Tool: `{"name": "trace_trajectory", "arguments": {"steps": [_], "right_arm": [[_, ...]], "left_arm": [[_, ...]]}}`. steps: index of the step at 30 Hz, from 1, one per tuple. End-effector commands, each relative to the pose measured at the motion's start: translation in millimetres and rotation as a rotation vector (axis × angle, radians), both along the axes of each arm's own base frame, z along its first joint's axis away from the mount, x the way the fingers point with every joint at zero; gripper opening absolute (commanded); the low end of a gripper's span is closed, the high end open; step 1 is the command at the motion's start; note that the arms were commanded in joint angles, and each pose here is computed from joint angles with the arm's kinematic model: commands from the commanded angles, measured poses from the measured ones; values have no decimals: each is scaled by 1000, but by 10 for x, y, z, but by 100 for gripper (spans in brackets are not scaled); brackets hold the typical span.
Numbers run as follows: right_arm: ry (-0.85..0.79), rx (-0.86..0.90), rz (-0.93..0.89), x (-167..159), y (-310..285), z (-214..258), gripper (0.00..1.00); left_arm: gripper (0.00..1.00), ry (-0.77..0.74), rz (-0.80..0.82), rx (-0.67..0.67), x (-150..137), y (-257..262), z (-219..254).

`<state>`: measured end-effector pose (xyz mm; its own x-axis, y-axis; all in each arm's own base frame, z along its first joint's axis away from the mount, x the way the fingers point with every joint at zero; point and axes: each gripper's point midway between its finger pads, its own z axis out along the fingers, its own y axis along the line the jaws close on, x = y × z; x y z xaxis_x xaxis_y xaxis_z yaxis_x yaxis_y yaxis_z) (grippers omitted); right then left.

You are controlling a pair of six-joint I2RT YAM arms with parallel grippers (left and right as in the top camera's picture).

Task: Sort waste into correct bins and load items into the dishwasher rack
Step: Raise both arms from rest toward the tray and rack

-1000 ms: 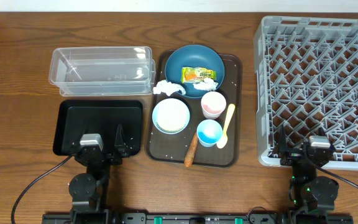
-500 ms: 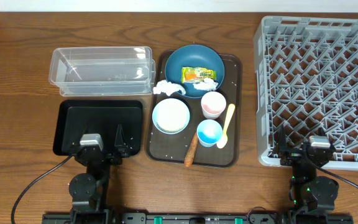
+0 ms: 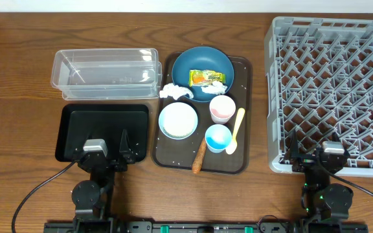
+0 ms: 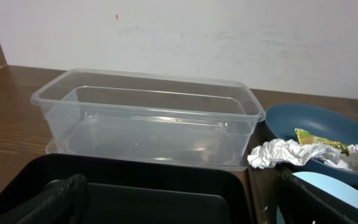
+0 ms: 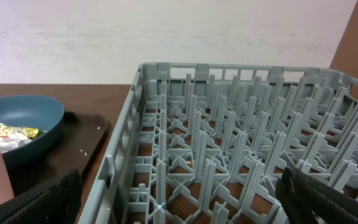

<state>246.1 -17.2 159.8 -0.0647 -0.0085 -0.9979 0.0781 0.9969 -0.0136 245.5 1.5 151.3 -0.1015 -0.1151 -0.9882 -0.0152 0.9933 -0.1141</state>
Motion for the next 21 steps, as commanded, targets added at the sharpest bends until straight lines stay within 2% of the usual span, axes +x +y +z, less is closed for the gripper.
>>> {"name": "trace_trajectory", "arguments": {"steps": [1,8,15,21], "right_arm": [[-4,-4,14,2,35,7,99],[-38,-6,5,-15,20,189,99],[-1,-7,-10,41,-7,410,99],[105,-5,-27,295,-46,629,99]], "left_arm": [[96,46,1,7,-18,6,-97],[96,94,5,-19,29,8,104],[96,290,8,-21,302,15,217],[96,508,6,-25,609,13,363]]}}
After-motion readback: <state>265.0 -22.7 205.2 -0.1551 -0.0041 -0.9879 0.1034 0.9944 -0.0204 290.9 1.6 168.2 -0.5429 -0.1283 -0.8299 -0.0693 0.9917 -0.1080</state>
